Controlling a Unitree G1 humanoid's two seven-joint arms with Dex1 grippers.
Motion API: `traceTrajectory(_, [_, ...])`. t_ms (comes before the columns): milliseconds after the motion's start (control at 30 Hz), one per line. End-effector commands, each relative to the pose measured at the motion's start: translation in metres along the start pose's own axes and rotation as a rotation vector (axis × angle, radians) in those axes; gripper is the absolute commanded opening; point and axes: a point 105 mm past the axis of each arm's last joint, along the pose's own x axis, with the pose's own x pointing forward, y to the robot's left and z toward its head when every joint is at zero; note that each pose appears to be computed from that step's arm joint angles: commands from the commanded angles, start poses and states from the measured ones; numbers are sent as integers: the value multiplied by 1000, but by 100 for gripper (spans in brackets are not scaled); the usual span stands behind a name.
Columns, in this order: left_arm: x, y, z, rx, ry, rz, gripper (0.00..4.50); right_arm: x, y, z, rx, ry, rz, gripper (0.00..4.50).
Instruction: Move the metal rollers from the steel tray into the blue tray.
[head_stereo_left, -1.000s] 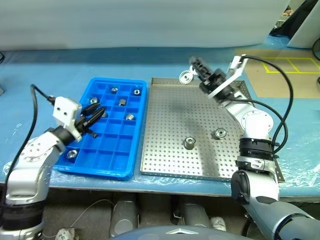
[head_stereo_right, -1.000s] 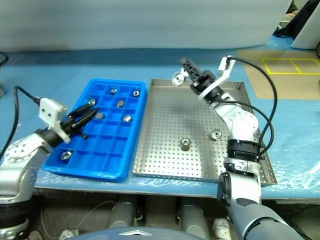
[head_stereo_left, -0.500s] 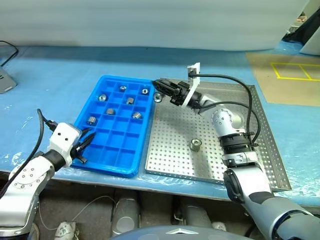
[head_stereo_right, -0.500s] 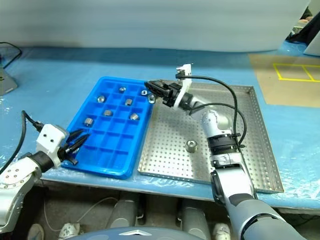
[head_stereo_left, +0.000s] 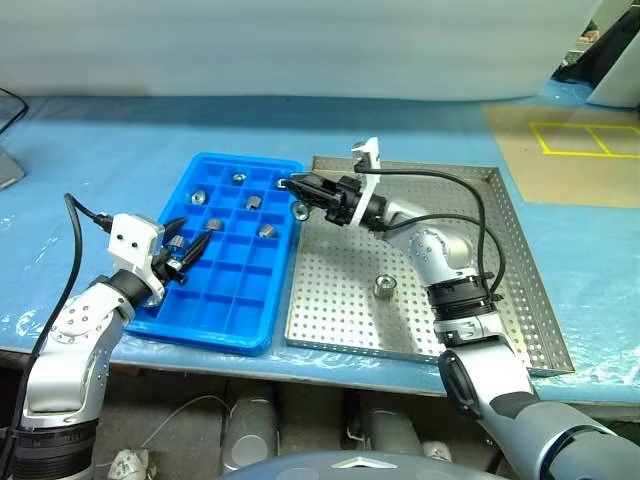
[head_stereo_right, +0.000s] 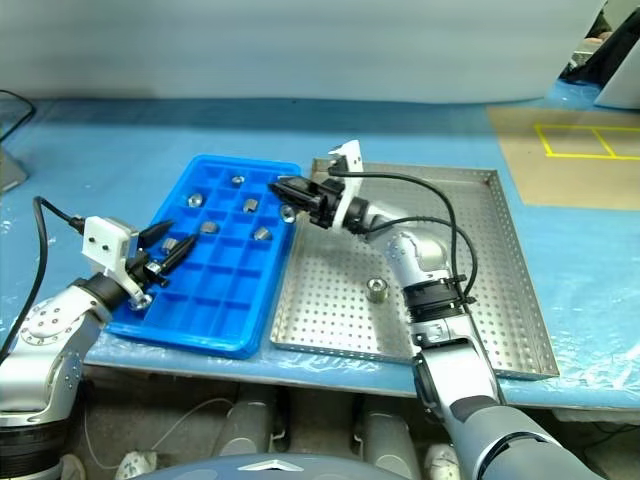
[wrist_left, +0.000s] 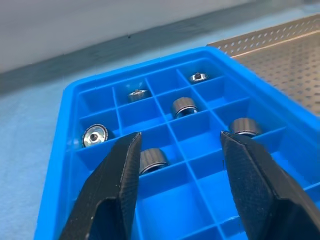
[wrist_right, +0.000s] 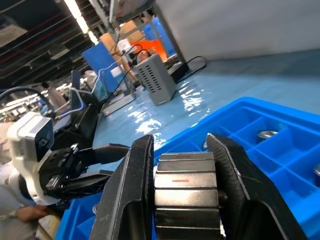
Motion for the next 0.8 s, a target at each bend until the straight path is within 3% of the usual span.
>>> traceTrajectory(33, [-4, -1, 16, 14, -45, -21, 263, 11, 18, 12, -55, -33, 76, 124])
traceTrajectory(367, [-15, 20, 24, -29, -100, 60, 263, 41, 28, 6, -26, -44, 80, 124])
traceTrajectory(567, [-20, 20, 27, -18, -81, 30, 263, 67, 30, -8, -102, -7, 54, 124])
traceTrajectory(800, [-4, -2, 17, 30, -64, -8, 263, 74, 31, 31, 130, -191, 64, 124])
